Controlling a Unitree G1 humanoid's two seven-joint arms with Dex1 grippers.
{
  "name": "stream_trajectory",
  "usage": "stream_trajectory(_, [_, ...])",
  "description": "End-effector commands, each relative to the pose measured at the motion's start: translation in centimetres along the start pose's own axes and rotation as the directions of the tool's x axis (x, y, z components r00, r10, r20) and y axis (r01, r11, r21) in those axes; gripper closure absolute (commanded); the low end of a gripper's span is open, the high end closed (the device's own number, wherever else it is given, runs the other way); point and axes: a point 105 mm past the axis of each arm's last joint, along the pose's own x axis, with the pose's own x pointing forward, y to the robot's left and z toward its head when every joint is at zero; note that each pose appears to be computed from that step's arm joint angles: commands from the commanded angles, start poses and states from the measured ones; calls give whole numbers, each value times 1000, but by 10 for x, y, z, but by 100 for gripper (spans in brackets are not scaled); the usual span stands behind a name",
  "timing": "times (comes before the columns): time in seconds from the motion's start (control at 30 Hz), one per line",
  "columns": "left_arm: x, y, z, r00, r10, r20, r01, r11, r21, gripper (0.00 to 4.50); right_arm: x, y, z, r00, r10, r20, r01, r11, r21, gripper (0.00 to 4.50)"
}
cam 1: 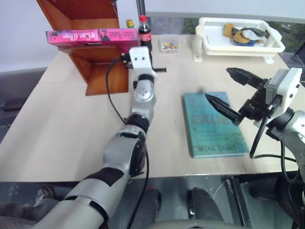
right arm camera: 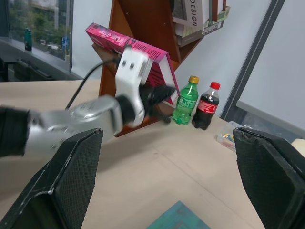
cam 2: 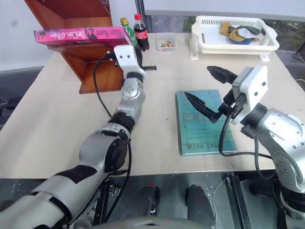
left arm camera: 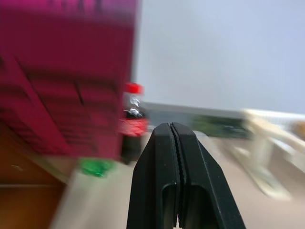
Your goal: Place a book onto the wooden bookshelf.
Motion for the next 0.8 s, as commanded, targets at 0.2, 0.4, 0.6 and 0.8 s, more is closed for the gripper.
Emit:
stream_trajectory(0.2, [-47,34,11,954,-300,15,301,952,-56,391,-8,-6,-21,992,-87,-88,87,996,1,0])
stream_trajectory(0.4, [-93,71,20,912,-391,-126,386,920,-68,105,-21,-11,-38,987,-86,-138,89,996,15,0])
stream_trajectory(0.6, [-154,115,40,846,-460,-269,459,886,-71,3,-56,-10,-45,974,-57,-217,61,998,13,0])
stream_trajectory(0.8, [-200,140,51,774,-485,-406,481,868,-120,3,-90,-12,-47,951,-41,-307,49,999,19,0])
